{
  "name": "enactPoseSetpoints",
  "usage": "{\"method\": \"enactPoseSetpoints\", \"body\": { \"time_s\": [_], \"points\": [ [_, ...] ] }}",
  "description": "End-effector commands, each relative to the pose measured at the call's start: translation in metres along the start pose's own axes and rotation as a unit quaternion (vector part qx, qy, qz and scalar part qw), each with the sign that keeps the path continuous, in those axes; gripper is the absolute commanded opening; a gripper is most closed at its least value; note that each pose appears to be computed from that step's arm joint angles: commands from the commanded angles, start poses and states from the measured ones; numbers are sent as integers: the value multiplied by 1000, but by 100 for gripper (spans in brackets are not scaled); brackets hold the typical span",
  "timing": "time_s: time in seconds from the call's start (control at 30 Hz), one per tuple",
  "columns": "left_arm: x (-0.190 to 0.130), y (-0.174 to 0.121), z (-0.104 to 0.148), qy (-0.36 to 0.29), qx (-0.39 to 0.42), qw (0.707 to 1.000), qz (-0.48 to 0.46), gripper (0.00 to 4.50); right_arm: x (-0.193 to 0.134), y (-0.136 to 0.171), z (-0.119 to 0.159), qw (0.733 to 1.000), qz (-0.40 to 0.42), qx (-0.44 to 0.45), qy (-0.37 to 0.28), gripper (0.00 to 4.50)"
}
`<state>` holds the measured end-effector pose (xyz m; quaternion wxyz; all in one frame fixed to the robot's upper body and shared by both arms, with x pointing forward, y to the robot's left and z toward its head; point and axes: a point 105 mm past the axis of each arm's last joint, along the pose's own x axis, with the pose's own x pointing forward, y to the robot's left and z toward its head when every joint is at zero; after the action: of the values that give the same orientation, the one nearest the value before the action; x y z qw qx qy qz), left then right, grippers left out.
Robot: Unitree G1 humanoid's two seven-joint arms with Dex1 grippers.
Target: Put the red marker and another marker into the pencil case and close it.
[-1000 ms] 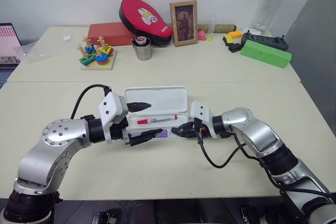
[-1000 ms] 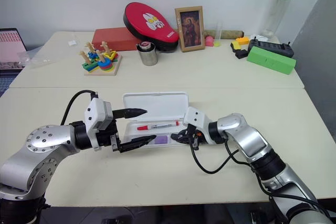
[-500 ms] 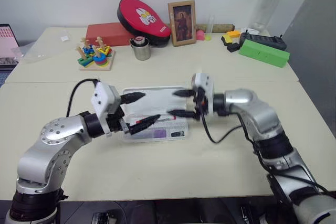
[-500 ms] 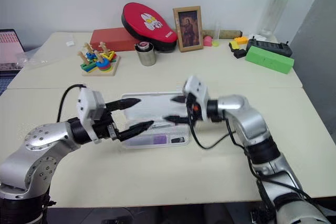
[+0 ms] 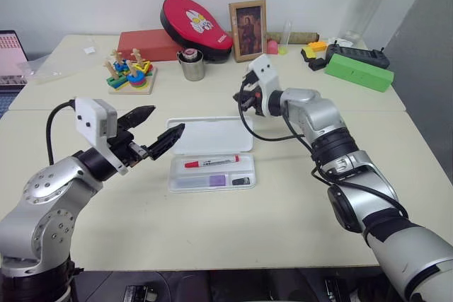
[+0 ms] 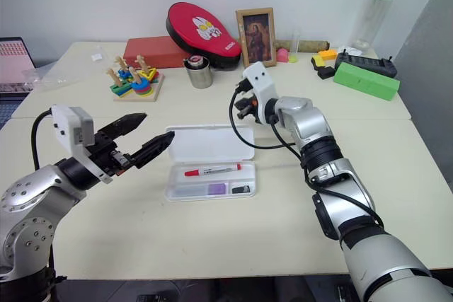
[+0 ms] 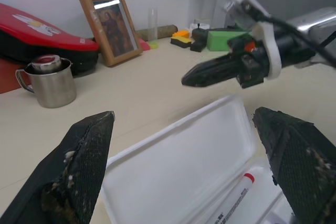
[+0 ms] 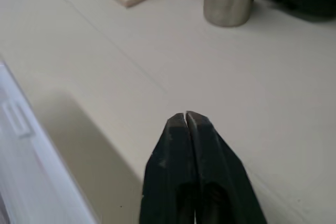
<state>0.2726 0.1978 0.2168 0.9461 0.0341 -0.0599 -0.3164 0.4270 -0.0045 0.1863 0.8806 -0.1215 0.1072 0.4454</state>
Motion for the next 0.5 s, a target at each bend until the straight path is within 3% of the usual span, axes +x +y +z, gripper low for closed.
{"method": "enactPoseSetpoints", "body": {
  "time_s": [0.03,0.1,0.27,0.5],
  "points": [
    [-8,-5,17,-26,12,1000,-5,450,-1,16,15,997,54,-56,-13,3],
    [-9,-7,22,-38,7,999,-9,450,-2,23,12,995,76,-66,-9,3],
    [-13,-18,11,7,19,999,-42,450,-15,51,16,981,162,-97,-34,3],
    [-22,-35,-6,71,20,992,-101,450,-37,89,-24,952,265,-153,10,3]
  ]
}}
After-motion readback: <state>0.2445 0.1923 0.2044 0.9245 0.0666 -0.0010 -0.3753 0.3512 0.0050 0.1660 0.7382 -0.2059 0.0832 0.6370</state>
